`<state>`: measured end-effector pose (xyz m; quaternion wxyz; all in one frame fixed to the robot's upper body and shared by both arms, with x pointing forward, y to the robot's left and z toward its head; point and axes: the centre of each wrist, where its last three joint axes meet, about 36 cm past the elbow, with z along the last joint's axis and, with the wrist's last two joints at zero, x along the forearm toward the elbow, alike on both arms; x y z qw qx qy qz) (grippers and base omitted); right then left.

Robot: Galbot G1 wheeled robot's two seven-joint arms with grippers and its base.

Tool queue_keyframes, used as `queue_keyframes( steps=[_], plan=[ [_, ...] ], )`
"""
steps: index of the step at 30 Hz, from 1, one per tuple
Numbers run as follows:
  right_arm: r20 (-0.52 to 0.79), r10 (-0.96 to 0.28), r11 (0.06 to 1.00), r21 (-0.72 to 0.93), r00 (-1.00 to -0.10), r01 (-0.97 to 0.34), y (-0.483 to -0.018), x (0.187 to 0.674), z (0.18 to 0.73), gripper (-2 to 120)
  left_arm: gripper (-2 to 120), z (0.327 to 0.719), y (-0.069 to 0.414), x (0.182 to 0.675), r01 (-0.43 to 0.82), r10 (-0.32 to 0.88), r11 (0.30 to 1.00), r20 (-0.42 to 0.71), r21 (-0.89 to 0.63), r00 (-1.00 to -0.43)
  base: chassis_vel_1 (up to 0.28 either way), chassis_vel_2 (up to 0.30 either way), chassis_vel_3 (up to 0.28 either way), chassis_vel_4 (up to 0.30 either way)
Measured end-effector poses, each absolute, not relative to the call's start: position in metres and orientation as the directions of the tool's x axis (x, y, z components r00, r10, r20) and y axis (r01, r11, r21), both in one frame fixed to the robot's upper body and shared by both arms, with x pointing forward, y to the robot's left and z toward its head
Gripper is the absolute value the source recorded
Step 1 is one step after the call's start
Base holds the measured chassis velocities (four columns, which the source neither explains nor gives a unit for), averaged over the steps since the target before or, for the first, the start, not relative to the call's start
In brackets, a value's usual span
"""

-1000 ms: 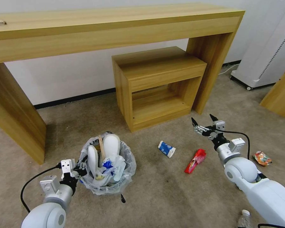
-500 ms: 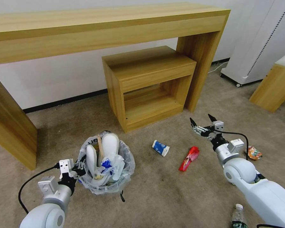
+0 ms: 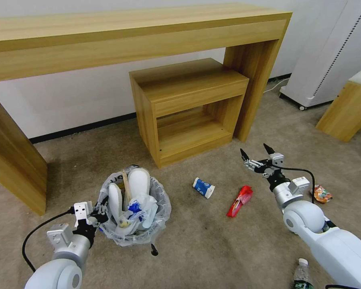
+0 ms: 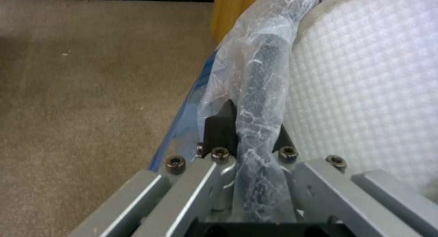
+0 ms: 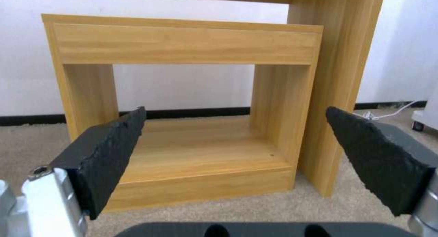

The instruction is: Pick up the trash bin and place the garbage on the floor into it.

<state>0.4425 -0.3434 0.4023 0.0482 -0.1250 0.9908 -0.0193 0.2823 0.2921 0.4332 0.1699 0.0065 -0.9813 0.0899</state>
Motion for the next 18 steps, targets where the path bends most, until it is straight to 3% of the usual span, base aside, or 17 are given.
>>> queue_keyframes(
  steps=[18],
  plan=[
    [-0.09, -0.254, 0.967, -0.06, -0.963, -0.249, -0.3469, 0.441, 0.4016, 100, 3, 0.4332, 0.2917, 0.2796, -0.046, 0.009, 0.987, 0.334, -0.157, -0.943, 0.0, 0.0, 0.0, 0.0]
  ],
)
